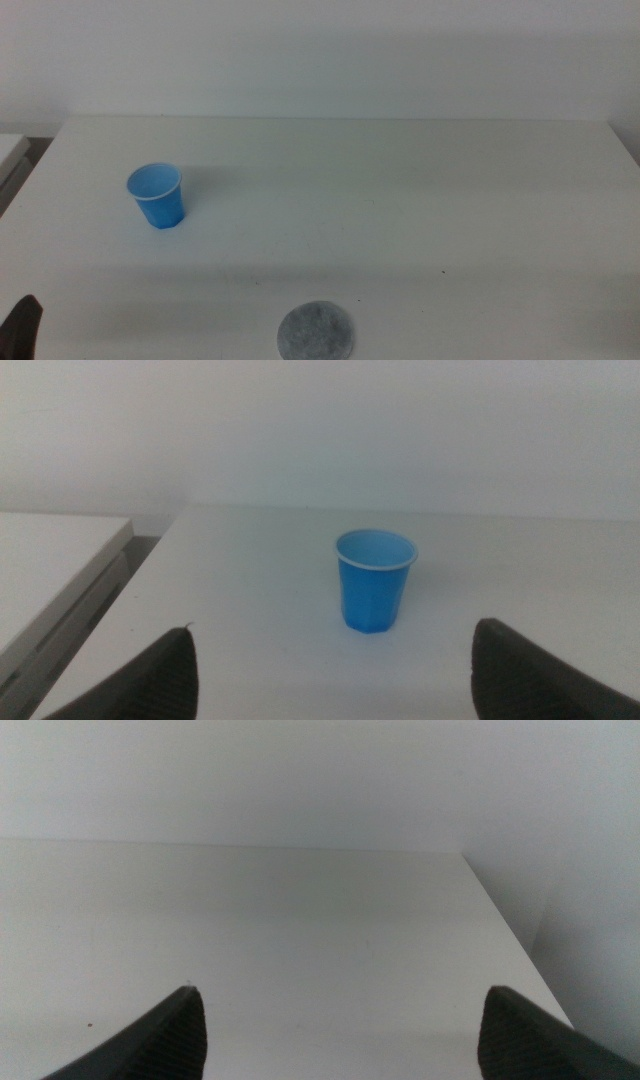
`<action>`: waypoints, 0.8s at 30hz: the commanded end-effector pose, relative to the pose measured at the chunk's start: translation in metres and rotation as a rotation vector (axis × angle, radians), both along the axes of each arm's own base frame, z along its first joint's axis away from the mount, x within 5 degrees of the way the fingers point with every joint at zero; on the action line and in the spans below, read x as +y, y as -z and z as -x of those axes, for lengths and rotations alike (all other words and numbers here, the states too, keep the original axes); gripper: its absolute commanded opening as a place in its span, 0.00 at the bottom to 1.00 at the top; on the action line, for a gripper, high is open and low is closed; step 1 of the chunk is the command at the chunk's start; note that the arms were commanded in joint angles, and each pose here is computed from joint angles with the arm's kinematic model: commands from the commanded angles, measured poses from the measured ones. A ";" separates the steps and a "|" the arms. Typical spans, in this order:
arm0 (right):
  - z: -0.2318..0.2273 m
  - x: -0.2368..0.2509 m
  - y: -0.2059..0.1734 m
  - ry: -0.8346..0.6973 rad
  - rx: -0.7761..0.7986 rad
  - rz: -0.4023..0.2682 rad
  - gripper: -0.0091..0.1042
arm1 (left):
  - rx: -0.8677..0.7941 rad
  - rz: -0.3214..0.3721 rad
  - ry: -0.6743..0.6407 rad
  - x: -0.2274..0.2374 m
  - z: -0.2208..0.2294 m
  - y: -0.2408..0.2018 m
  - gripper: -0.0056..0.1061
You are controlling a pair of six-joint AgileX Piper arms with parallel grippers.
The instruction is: Place an empty cup on a cup mat.
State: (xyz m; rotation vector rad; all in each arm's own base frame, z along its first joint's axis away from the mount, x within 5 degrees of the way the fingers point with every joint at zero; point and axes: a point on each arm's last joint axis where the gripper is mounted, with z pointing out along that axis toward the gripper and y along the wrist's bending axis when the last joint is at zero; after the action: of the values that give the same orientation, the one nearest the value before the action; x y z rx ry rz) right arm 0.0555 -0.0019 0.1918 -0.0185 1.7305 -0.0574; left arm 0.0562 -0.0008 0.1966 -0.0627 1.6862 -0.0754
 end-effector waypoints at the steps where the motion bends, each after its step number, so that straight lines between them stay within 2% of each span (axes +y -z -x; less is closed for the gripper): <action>1: 0.000 0.000 0.000 -0.002 -0.008 0.010 0.90 | -0.012 0.008 0.000 0.000 -0.001 -0.020 0.89; 8: 0.000 0.000 0.000 -0.002 -0.008 0.010 0.90 | 0.422 -0.008 0.004 -0.001 -0.045 -0.118 0.89; 13: 0.000 0.000 0.000 -0.002 -0.008 0.010 0.90 | 0.627 -0.003 0.009 -0.002 -0.101 -0.161 0.89; 15: 0.000 0.000 0.000 -0.002 -0.008 0.010 0.90 | 0.705 -0.002 0.013 -0.003 -0.130 -0.165 0.89; 17: 0.000 0.000 0.000 -0.002 -0.008 0.010 0.90 | 0.751 -0.043 0.042 -0.004 -0.164 -0.165 0.89; 24: 0.000 0.000 0.000 -0.002 -0.008 0.010 0.90 | 0.975 -0.015 0.055 -0.007 -0.262 -0.125 0.89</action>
State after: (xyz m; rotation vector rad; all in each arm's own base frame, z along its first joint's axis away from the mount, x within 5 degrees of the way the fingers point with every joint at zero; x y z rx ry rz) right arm 0.0555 -0.0019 0.1918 -0.0185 1.7305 -0.0574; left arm 0.3009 -0.0058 0.3307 -0.0369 2.6247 -0.0578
